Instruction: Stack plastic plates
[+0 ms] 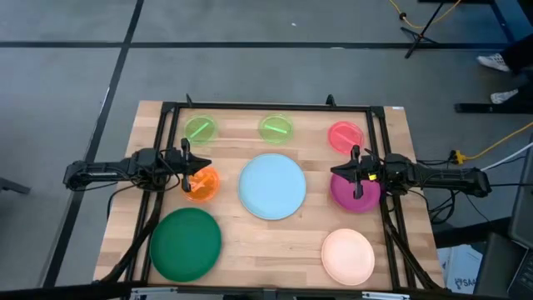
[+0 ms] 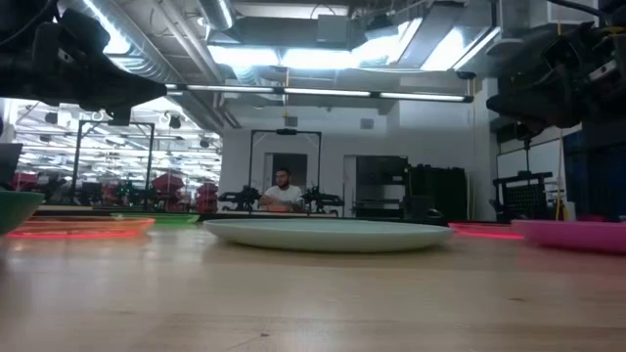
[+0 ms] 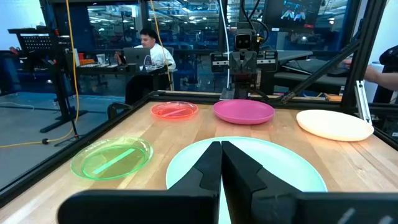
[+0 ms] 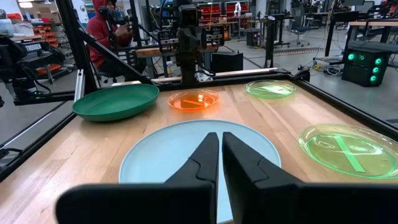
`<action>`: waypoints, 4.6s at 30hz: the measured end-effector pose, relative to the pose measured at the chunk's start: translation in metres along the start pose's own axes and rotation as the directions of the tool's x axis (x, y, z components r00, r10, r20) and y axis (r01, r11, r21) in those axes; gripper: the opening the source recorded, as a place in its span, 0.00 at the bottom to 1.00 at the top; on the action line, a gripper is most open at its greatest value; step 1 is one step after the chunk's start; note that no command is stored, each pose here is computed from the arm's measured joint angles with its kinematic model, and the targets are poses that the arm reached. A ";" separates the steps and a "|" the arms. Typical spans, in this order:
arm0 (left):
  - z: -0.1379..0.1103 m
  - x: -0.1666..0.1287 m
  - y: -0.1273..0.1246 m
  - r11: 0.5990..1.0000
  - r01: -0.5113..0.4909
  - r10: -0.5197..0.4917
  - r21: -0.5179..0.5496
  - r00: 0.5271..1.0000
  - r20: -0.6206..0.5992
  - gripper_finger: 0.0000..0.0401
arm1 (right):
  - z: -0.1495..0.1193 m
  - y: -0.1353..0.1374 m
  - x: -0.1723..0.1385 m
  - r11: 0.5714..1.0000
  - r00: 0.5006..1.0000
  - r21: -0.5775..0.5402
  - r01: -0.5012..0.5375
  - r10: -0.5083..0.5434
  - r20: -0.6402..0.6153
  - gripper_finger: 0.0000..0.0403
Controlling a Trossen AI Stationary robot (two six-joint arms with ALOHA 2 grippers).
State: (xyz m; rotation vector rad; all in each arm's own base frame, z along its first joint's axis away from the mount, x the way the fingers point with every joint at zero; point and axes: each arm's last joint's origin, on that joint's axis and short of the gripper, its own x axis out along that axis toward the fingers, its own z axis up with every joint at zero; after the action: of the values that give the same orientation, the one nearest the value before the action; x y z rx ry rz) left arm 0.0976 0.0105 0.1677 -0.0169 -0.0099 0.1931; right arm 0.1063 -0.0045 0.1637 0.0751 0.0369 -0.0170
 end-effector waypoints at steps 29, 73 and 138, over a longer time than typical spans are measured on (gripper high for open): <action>0.000 0.000 0.000 1.000 0.000 0.000 0.000 1.000 0.000 0.01 | 0.000 0.000 0.000 1.000 1.000 0.000 0.000 0.000 0.000 0.04; 0.011 -0.001 0.006 0.978 -0.202 0.196 0.042 0.974 0.111 0.01 | 0.012 -0.007 0.023 0.967 0.967 0.022 0.255 -0.255 -0.028 0.04; 0.017 -0.002 0.005 0.964 -0.204 0.174 0.173 0.969 0.173 0.01 | 0.023 0.091 0.378 0.979 0.915 0.193 -0.059 0.131 -0.381 0.36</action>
State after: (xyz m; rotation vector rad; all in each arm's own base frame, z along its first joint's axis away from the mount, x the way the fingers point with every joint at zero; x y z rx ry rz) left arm 0.0945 0.0153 0.1846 0.1887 -0.1470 0.3865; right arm 0.4867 0.0789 0.1788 0.2593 0.4353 0.0938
